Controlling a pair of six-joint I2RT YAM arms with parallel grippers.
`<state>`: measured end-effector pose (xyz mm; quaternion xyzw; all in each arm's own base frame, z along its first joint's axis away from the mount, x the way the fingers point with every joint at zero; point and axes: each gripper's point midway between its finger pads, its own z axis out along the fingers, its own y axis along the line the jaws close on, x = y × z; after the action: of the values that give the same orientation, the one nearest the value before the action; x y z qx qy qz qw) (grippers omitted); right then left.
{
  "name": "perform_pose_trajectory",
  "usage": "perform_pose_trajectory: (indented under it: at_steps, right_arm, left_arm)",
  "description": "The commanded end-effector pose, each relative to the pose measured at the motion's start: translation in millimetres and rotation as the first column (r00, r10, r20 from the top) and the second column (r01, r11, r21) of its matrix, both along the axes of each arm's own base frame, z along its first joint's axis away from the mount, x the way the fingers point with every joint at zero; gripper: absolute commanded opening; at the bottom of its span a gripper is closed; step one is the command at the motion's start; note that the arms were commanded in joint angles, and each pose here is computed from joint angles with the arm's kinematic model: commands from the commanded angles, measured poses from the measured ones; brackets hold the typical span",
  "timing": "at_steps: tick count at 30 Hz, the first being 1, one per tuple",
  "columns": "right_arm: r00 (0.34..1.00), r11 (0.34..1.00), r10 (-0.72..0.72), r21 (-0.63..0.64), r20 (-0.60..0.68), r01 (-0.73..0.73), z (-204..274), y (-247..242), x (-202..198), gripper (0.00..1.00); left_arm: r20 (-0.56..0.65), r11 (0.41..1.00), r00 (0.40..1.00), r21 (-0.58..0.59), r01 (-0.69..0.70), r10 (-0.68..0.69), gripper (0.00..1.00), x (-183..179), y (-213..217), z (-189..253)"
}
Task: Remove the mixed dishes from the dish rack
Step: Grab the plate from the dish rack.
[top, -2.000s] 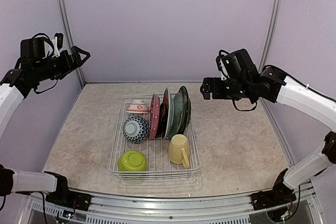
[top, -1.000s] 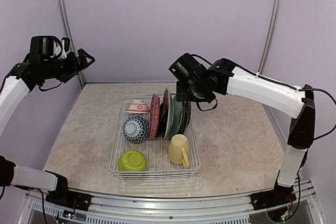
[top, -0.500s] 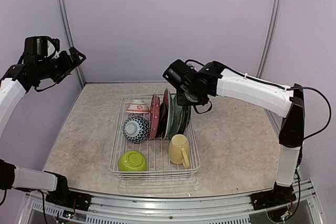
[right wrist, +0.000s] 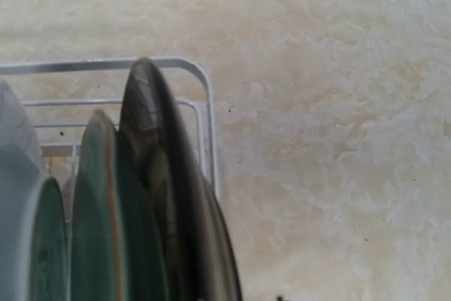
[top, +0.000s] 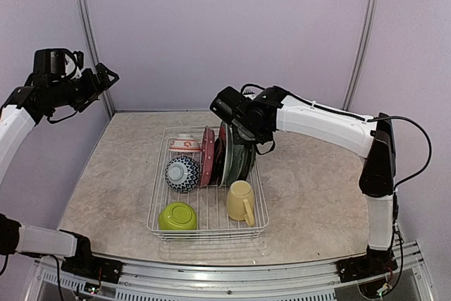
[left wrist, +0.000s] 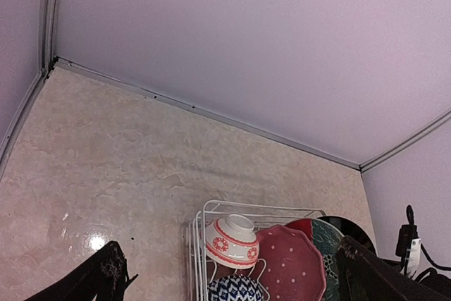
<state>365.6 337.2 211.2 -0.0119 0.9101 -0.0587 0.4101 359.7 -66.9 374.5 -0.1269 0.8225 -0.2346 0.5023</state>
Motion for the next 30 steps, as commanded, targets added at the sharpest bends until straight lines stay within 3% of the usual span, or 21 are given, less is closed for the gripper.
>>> perform_pose_trajectory:
  at_steps: [1, 9, 16, 30]
  right_arm:
    - [1.000, 1.000, -0.009, -0.021, -0.015, 0.008, -13, 2, 4, 0.28]
    - [1.000, 0.999, -0.014, -0.050, -0.027, 0.013, -28, 4, 9, 0.24]
    - [1.000, 0.998, -0.015, -0.053, -0.020, 0.014, -25, 3, 10, 0.08]
    - [1.000, 0.997, -0.010, -0.075, -0.005, 0.010, -14, 2, 11, 0.00]
  left_arm:
    - [0.001, 0.999, 0.999, 0.005, 0.046, -0.046, 0.99, -3, -8, -1]
    - [-0.031, 0.996, 0.996, -0.006, 0.084, -0.084, 0.99, 3, -17, -10]
    - [-0.023, 0.996, 0.996, -0.005, 0.090, -0.090, 0.99, 1, -17, -8]
    - [-0.038, 0.995, 0.995, -0.007, 0.097, -0.097, 0.99, 4, -18, -13]
